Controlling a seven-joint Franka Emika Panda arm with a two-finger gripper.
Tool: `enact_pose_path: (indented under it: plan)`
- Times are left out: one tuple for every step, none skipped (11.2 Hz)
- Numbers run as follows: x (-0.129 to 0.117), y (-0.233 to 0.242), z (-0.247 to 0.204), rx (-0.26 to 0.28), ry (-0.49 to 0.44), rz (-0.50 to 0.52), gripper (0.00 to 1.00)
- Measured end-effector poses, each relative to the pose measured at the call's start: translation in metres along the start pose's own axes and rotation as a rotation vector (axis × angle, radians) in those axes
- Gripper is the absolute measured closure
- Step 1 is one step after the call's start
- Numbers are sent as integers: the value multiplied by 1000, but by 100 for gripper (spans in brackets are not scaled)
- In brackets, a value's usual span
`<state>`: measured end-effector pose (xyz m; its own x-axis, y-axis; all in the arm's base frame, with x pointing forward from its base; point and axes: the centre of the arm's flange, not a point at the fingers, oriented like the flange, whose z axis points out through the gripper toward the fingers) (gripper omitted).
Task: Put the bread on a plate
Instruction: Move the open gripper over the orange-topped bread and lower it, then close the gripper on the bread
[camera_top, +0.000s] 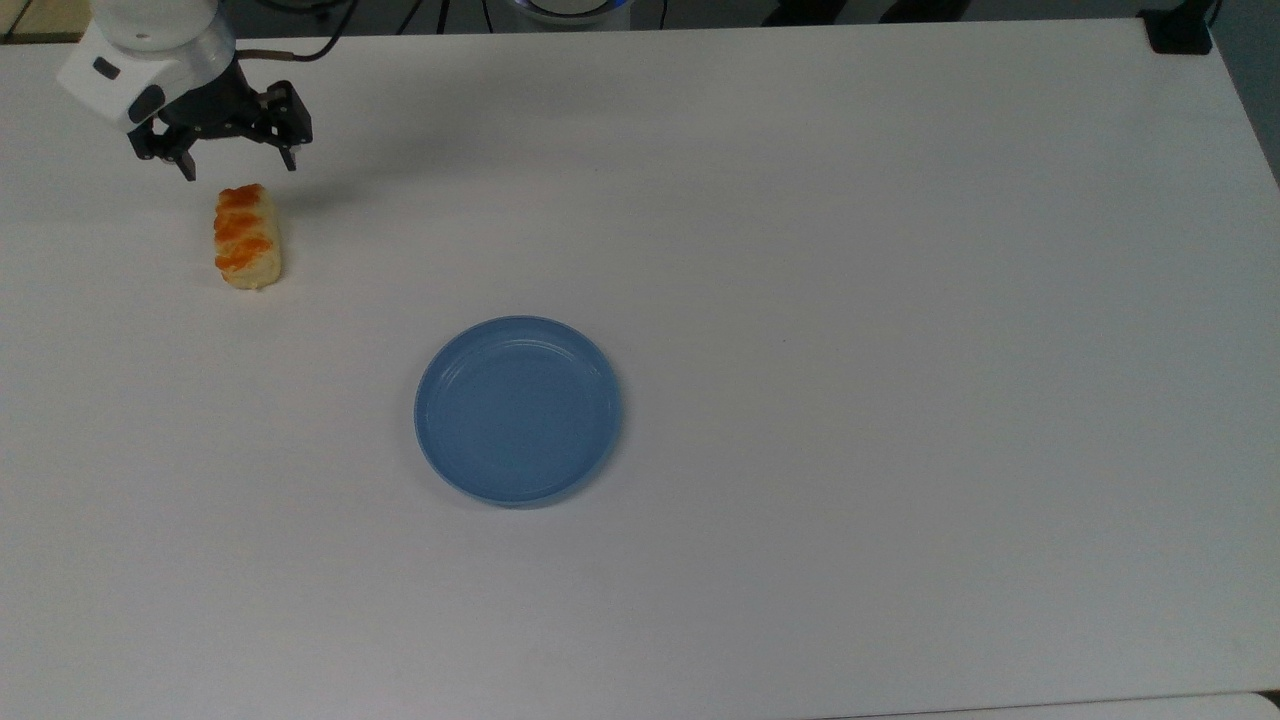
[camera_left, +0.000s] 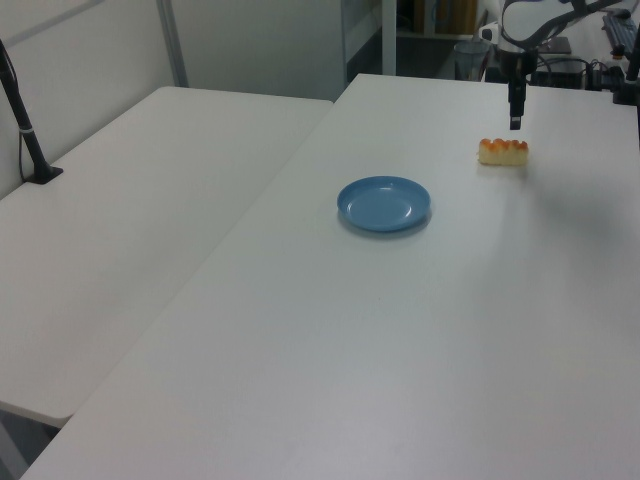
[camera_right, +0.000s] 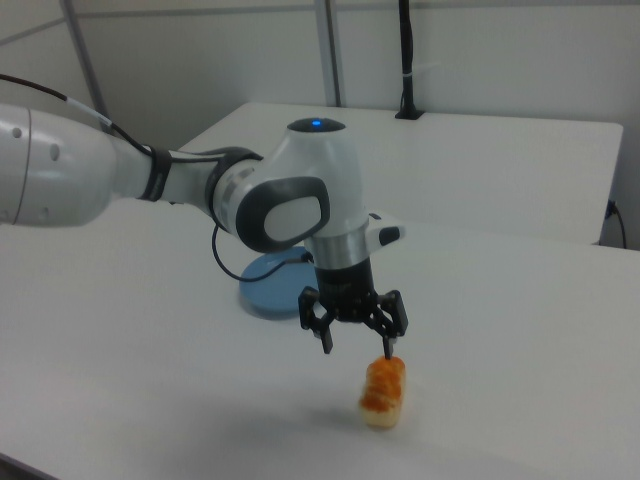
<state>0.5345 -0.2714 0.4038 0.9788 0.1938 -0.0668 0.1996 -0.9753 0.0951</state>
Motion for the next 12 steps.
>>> enact_pose_path:
  plan:
    - [0,2,14,-21,3,2,0]
    - [-2,6,31,-38,-7,-8,0]
    - [-4,9,48,-48,-29,-25,0]
    - [-3,10,60,-54,-50,-41,0]
    - [-1,10,68,-60,-62,-57,0]
    - [0,10,73,-67,-66,-65,0]
    - [2,11,77,-81,-62,-69,0]
    - [5,12,81,-99,-56,-72,0]
    - [7,12,84,-103,-48,-67,0]
    - [9,11,86,-98,-37,-57,4]
    - [10,11,88,-99,-32,-54,4]
    - [11,11,88,-100,-32,-55,13]
